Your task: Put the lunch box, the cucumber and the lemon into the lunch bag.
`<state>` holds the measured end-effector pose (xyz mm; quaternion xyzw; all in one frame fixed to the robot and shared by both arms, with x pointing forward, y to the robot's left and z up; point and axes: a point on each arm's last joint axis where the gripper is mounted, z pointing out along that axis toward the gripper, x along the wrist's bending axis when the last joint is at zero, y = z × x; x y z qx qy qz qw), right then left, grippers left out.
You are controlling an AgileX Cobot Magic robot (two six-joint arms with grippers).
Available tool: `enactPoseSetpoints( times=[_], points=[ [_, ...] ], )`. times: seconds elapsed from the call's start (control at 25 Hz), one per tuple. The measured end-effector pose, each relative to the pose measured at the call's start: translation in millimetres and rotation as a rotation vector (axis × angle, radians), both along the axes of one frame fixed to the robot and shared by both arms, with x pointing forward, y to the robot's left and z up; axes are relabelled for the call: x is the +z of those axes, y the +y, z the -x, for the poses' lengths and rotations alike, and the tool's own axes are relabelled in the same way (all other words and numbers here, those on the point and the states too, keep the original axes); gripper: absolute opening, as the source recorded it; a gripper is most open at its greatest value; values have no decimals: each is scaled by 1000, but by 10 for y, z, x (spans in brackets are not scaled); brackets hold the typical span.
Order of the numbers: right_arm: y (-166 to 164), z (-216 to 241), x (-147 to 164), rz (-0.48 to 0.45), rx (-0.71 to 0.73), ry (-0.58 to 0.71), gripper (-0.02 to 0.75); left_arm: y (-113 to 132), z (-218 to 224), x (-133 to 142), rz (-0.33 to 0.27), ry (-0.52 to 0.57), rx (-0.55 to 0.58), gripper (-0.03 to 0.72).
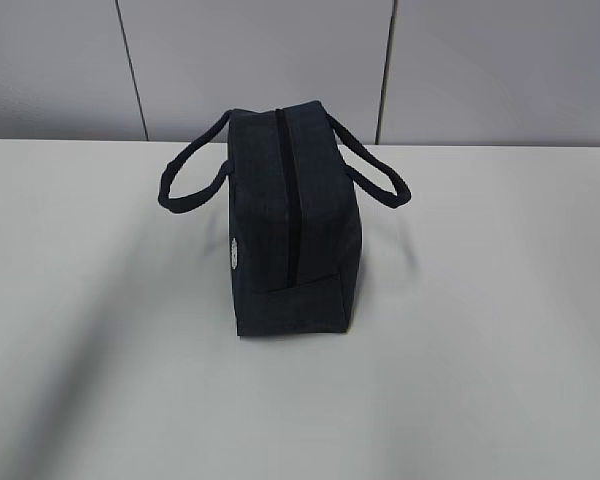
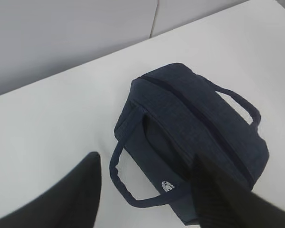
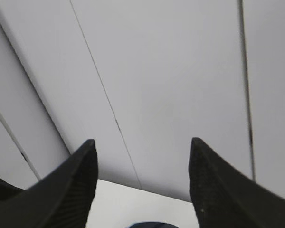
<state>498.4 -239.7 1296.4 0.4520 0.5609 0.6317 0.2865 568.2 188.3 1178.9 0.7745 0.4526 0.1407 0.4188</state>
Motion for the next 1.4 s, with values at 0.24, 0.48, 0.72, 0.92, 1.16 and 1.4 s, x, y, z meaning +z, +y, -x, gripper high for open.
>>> enactPoseSetpoints(
  times=[0.24,0.48,0.72,0.92,1.16,1.4],
  points=[
    [-181,374,297,259,-93,116,455,95,424,362,-1,-51,-21,403],
    [-271,916,338,338,-115,245,455,224,945,657,-20,-84,-34,393],
    [-317,1518,225,326,-114,275,442,374,1575,669,-17,-127,-38,389],
    [-364,2069,-220,330,-114,304,439,528,2184,481,1,-165,-18,389],
    [-425,2597,-998,346,-129,332,439,706,2766,141,-10,-198,25,379],
    [-512,2987,-1718,386,-183,316,439,841,3169,-374,-32,-192,63,375]
  ],
)
